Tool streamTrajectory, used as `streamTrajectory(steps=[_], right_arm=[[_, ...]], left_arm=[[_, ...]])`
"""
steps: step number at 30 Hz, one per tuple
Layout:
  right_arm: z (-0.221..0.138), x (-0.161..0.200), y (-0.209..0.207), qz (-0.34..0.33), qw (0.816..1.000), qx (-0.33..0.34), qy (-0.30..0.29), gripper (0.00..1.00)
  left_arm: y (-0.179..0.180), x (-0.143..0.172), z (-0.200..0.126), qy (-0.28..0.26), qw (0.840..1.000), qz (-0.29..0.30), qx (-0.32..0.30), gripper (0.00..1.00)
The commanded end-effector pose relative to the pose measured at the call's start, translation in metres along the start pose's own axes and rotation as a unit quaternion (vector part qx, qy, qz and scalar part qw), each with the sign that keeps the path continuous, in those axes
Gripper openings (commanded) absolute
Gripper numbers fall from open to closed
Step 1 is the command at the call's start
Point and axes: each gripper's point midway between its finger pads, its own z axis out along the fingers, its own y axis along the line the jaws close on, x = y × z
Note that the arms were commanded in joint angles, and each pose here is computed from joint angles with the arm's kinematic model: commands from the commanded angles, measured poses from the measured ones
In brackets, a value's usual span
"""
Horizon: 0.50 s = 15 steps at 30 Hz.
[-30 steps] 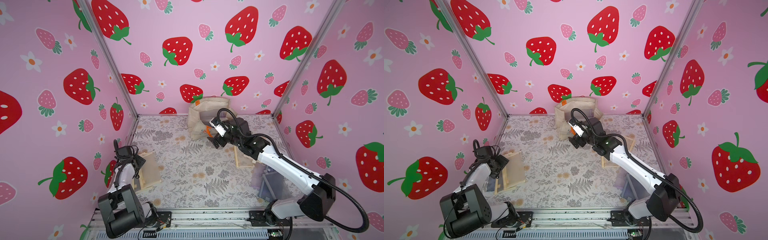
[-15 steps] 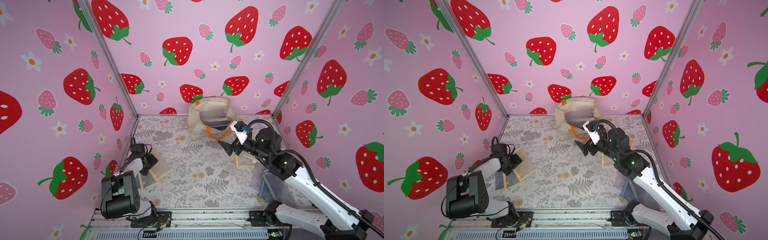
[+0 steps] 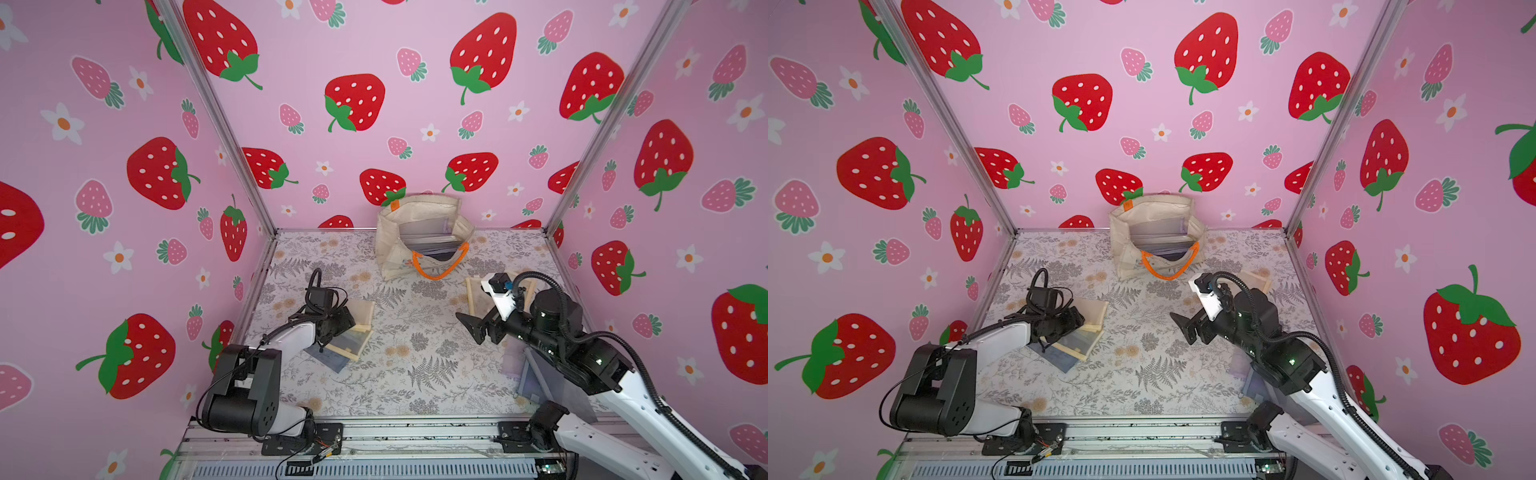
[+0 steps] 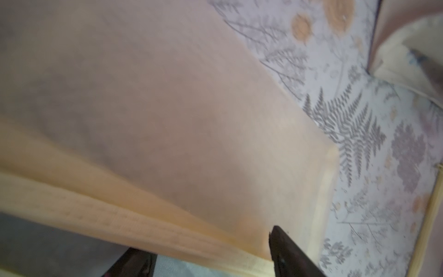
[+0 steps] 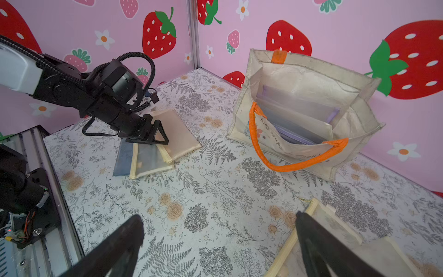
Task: Put the pencil pouch into the canvas bag
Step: Move the pencil pouches to the center of the board.
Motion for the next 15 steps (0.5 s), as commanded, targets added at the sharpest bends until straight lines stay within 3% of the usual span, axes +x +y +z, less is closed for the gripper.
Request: streamTrajectory(steps=[1, 8, 15], right_arm=[[0.0, 0.002, 0.003, 0.035, 0.999, -0.009, -0.001, 0.99], [0.001, 0.012, 0.002, 0.05, 0.999, -0.006, 0.015, 0.99], [0.036, 0.058, 0.001, 0.065, 0.992, -0.004, 0.106, 0.99]], left_arm=[[0.0, 0.051, 0.015, 0.075, 0.997, -0.005, -0.006, 0.76], [-0.045, 0.111, 0.025, 0.112, 0.991, 0.067, 0.04, 0.75], [-0.099, 0.159, 0.006, 0.105, 0.98, 0.149, 0.08, 0.75]])
